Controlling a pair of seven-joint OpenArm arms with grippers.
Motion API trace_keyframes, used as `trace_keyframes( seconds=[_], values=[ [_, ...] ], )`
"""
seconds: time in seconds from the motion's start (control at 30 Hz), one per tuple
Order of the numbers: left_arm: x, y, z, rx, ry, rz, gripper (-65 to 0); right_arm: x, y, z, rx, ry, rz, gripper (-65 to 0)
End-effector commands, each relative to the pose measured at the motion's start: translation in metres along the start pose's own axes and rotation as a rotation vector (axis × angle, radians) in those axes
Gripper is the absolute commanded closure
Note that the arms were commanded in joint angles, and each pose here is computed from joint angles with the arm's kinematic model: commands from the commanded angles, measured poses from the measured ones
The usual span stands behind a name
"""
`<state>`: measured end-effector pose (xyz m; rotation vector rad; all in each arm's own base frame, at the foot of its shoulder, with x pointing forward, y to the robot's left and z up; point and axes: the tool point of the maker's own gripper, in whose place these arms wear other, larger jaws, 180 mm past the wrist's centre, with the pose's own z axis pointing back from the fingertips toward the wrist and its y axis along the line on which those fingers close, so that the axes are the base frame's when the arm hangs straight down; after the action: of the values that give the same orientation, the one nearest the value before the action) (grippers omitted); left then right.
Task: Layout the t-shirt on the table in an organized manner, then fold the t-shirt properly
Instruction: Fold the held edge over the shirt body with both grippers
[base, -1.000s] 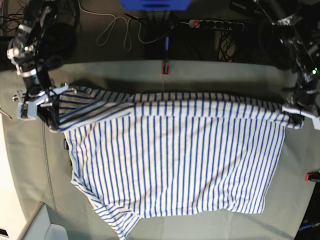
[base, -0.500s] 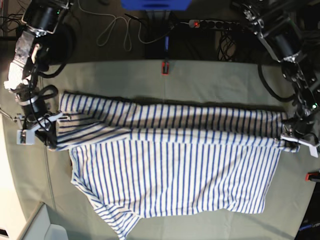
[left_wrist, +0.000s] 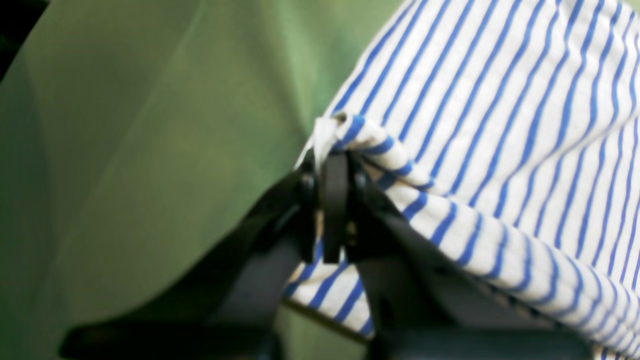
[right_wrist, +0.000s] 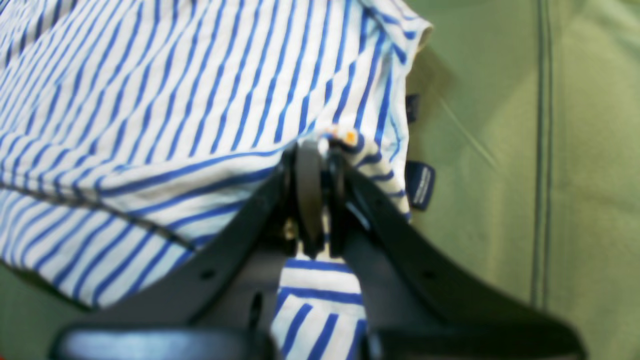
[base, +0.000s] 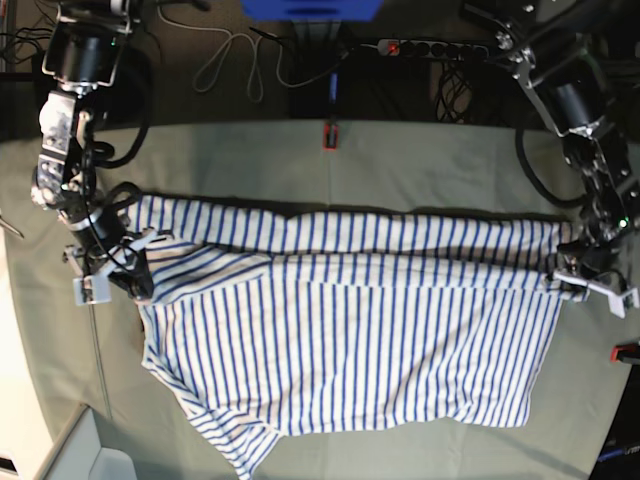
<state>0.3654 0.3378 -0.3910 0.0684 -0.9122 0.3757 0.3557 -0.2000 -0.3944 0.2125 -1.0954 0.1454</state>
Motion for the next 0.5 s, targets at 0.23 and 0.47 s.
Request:
trace_keyframes(
  seconds=[0.23, 0.47],
  values=[
    [0.037, -0.005, 0.003, -0.013, -0.089, -0.043, -44.6, 0.021, -0.036, 0.009, -0.062, -0.06, 0.002, -29.1],
    [0.01, 0.041, 0.014, 0.075, -0.061, 0.051, -52.8, 0.01, -0.075, 0.042, -0.193, -0.081, -0.059, -36.7]
  ],
)
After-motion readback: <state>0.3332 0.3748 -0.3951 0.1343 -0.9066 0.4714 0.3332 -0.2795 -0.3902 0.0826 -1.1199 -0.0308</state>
